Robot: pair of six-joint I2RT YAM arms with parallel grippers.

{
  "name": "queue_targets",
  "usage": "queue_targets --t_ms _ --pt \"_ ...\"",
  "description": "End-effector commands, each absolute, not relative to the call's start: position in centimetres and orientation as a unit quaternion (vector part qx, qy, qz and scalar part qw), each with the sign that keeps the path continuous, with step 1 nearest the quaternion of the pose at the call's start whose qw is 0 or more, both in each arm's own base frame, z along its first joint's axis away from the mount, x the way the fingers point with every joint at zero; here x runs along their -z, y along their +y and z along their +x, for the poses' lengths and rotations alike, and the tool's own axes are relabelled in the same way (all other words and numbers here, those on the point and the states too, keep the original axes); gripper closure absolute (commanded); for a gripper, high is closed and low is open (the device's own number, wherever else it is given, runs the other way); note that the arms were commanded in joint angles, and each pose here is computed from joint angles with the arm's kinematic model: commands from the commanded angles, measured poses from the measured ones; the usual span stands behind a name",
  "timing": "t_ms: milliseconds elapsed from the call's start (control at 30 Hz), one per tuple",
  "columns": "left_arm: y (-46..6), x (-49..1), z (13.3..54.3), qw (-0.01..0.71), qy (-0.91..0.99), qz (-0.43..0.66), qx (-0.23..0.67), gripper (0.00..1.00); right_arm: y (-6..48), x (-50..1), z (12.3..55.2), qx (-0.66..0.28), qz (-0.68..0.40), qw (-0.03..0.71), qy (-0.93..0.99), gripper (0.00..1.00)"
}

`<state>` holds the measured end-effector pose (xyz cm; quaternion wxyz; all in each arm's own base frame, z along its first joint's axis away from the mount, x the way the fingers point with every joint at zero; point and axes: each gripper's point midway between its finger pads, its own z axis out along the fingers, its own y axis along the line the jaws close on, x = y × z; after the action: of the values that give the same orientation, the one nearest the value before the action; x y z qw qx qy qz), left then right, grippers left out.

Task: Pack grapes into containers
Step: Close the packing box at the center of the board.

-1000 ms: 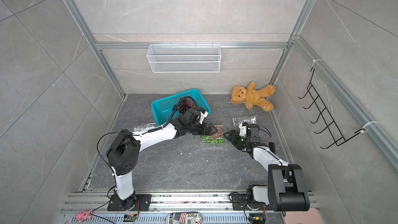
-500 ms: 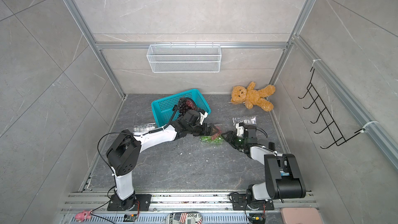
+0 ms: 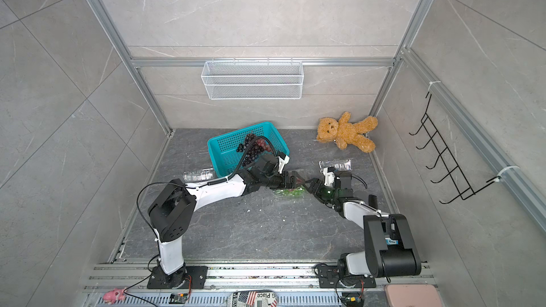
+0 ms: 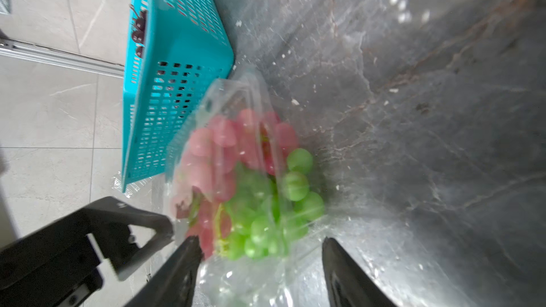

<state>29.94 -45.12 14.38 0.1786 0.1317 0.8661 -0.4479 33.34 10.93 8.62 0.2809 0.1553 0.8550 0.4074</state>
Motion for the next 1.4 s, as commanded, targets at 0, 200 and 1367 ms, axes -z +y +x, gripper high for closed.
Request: queue_targets --t_ms 0,200,1367 --pt "-45.6 -14.3 30.0 0.181 0.861 0.131 0.457 0.01 10.3 -8.5 32.2 -0.405 0.170 0.274 0.856 0.30" --pt "-46.0 -13.6 30.0 0.177 0.862 0.130 0.457 0.01 9.6 -8.2 31.5 -0.406 0.181 0.272 0.853 0.36" --pt "-45.5 -12.3 29.9 0.173 0.875 0.139 0.431 0.01 10.2 -6.4 32.2 -0.457 0.205 0.257 0.827 0.73"
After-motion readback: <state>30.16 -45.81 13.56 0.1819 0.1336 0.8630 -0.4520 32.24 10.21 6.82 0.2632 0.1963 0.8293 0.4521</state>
